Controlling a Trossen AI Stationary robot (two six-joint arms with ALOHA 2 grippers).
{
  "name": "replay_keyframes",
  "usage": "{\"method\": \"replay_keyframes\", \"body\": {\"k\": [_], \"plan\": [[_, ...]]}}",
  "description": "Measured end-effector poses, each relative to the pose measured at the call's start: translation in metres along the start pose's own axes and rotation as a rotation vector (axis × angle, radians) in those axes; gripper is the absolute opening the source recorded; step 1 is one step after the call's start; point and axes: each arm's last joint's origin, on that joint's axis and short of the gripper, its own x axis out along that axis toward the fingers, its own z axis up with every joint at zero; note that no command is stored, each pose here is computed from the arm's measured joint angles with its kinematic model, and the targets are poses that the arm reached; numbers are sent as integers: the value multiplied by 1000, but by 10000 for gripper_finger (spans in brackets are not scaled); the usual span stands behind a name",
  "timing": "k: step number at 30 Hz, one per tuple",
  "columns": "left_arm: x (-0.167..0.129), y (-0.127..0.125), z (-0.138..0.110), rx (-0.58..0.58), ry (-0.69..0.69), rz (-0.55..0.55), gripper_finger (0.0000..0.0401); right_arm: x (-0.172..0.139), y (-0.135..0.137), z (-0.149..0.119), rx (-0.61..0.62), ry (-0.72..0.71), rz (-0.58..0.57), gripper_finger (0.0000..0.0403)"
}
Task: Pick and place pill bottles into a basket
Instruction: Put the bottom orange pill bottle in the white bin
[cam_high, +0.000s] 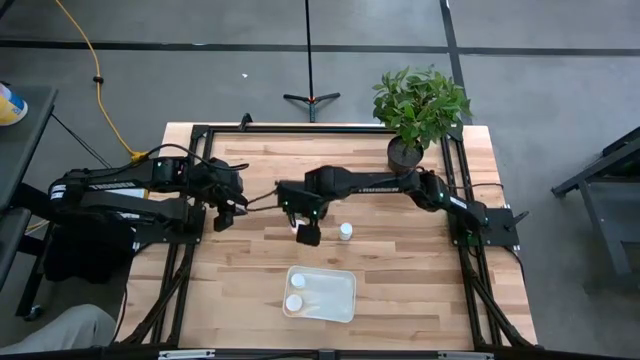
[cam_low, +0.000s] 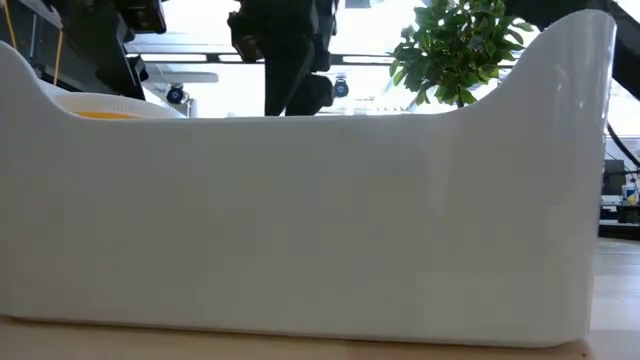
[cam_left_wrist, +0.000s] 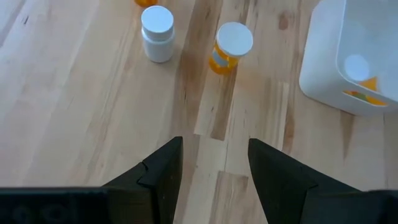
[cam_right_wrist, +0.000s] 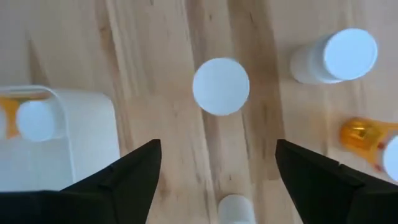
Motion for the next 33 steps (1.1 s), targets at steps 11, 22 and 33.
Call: {"method": "replay_keyframes", "body": {"k": [11, 22, 33], "plan": [[0, 0, 0, 9, -1, -13, 216, -3, -18, 16, 174, -103, 109, 311], [0, -1, 1, 9, -6, -14, 216, 24, -23, 22, 214, -120, 35, 357], [0, -1, 1, 36, -6, -14, 216, 37, -25, 19, 275, -63, 14, 382]]}}
